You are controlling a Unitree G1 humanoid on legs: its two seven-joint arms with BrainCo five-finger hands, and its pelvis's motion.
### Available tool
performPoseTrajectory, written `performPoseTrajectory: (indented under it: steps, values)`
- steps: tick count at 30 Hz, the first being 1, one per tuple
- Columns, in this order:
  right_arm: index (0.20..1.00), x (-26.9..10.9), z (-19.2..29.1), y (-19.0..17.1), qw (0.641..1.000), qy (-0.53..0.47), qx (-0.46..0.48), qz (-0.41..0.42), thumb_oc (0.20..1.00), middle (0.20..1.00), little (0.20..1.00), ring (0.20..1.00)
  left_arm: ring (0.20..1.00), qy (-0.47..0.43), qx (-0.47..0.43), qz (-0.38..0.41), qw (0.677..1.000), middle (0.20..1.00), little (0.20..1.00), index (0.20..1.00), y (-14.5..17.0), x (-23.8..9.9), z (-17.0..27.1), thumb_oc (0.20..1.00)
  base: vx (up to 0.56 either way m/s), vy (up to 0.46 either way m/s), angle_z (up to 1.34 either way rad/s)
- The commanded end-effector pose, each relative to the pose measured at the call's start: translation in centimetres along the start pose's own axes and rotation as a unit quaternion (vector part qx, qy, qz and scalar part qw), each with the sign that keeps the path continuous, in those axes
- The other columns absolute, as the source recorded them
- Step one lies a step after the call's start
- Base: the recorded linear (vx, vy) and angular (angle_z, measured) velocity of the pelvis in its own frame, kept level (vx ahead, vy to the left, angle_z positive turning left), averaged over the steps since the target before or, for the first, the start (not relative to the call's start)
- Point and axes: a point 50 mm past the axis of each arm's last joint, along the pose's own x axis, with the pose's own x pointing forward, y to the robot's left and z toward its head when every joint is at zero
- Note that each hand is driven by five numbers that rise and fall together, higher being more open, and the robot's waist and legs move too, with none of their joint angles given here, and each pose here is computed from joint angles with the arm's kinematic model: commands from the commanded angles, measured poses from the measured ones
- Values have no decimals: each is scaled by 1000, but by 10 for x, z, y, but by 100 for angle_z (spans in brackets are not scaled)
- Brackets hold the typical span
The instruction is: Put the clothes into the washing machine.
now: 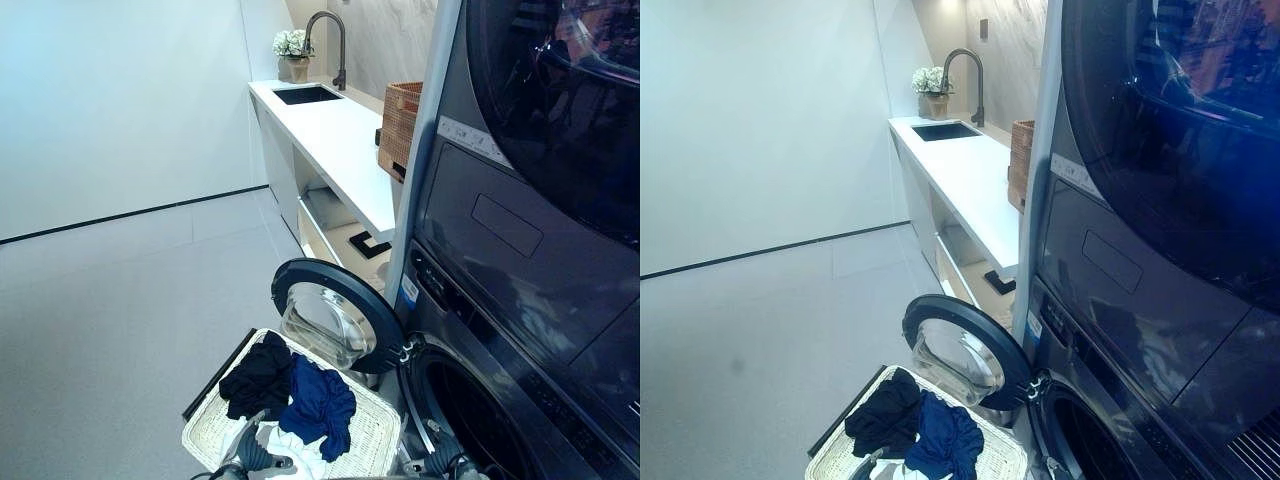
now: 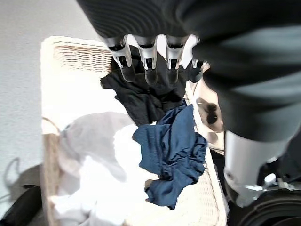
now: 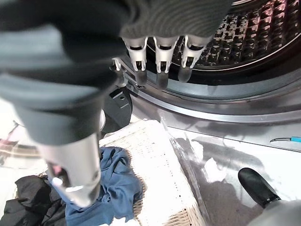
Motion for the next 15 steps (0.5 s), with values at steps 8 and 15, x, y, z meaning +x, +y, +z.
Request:
performPoseTrajectory:
  steps: [8,15]
  values:
    - [1000,14,34,-11,999,-42,8,-10,1000,1000,1000,1000,1000,-12,-27,-28,999,1000,1000,1000,10,18,25,1000,-65,-20,6]
    - [1000,13,30,-10,999,-24,23,-17,1000,1000,1000,1000,1000,-3,-13,-12,1000,1000,1000,1000,10,17,20,1000,0,0,0]
